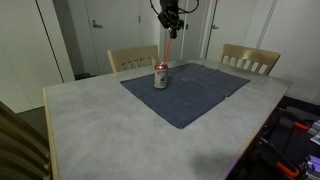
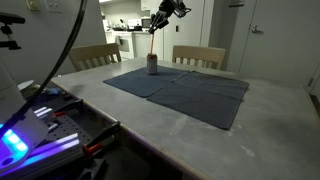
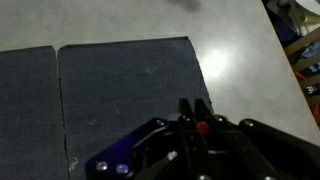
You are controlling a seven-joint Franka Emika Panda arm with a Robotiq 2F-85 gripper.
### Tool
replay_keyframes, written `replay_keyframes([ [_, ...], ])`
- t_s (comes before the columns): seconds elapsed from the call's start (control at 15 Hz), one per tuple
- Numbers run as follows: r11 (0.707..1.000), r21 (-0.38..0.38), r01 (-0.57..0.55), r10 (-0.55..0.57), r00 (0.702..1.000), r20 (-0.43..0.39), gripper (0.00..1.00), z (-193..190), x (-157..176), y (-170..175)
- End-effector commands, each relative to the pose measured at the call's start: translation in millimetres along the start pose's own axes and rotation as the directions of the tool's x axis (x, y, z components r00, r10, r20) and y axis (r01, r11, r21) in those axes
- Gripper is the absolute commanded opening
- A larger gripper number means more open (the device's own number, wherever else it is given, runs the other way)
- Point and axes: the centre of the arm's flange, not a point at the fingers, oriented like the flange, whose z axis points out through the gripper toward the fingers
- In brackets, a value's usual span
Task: Remove the straw from the can and put it on the table
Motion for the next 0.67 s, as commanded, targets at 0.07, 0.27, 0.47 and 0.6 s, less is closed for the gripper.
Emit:
replay_keyframes([
  [0.07,0.999,-0.043,-0.027,0.028,1.000,0.003,0.02,-8.3,-10.4,-6.4],
  [0.27,0.998,-0.059,-0.038,0.038,0.999,-0.001,0.02,-10.3,-16.0,-8.8],
  [0.47,0.996,-0.076,-0.050,0.049,0.999,-0.007,0.02,-12.6,-21.0,-11.7],
  [0.6,0.995,-0.087,-0.056,0.055,0.998,-0.013,0.02,-14.9,-24.5,-13.6],
])
